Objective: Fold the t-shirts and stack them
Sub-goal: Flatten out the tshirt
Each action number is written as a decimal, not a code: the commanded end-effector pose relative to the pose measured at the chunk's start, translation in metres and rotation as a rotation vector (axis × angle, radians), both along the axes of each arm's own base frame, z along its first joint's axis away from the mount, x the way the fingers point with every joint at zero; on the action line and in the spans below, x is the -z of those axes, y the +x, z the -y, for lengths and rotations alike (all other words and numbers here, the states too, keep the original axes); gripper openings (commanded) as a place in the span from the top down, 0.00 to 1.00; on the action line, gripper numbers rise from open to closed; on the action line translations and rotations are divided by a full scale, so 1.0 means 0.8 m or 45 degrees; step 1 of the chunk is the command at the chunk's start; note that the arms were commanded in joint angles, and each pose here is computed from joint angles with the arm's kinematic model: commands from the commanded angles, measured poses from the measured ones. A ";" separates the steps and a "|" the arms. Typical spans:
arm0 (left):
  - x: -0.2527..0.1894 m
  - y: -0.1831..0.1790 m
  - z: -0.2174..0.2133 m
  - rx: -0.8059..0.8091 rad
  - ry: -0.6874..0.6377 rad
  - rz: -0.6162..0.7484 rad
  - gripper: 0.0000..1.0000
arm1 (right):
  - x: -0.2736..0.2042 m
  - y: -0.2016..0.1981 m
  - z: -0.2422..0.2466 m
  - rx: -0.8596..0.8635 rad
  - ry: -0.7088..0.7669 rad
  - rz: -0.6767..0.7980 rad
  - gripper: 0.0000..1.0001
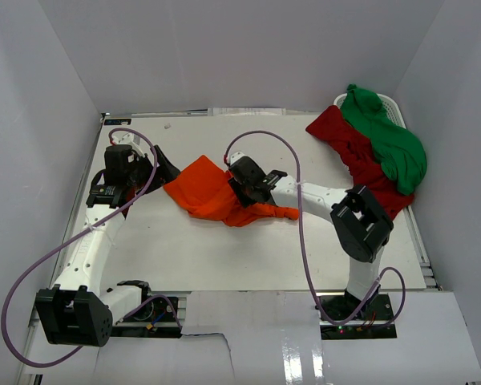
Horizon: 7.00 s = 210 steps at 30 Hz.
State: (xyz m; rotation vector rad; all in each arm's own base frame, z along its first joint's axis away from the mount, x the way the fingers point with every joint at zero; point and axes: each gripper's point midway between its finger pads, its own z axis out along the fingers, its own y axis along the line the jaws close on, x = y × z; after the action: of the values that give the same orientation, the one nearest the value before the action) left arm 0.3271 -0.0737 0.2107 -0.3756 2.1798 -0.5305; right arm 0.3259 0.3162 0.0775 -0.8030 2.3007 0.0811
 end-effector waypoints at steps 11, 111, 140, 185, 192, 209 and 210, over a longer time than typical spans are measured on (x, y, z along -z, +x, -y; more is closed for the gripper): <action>-0.024 0.004 0.000 0.013 0.002 0.068 0.03 | -0.003 0.022 -0.042 -0.039 0.071 0.026 0.50; 0.028 -0.109 0.298 1.791 0.119 0.574 0.15 | -0.358 -0.048 0.230 0.461 0.391 0.333 0.92; 0.096 -0.038 0.278 1.495 0.535 0.328 0.74 | -0.424 -0.014 0.234 0.433 0.423 0.358 0.92; -0.141 -0.173 0.302 1.511 -0.587 -0.128 1.00 | -0.434 0.003 0.273 0.543 0.476 0.383 0.92; -0.017 -0.048 0.183 0.931 -0.877 -0.395 1.00 | -0.405 0.004 0.268 0.529 0.467 0.340 0.92; -0.040 -0.004 0.144 0.705 -0.298 -0.065 0.02 | -0.357 -0.005 0.281 0.543 0.393 0.322 0.92; -0.043 -0.013 0.136 0.671 -0.231 -0.062 0.02 | -0.355 -0.007 0.282 0.545 0.391 0.321 0.92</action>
State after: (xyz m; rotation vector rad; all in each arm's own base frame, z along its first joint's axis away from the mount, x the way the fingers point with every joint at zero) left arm 0.3233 -0.1991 0.1819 -0.0556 2.4606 -1.2752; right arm 0.3157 0.0973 0.3471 -0.1587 2.1779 0.1526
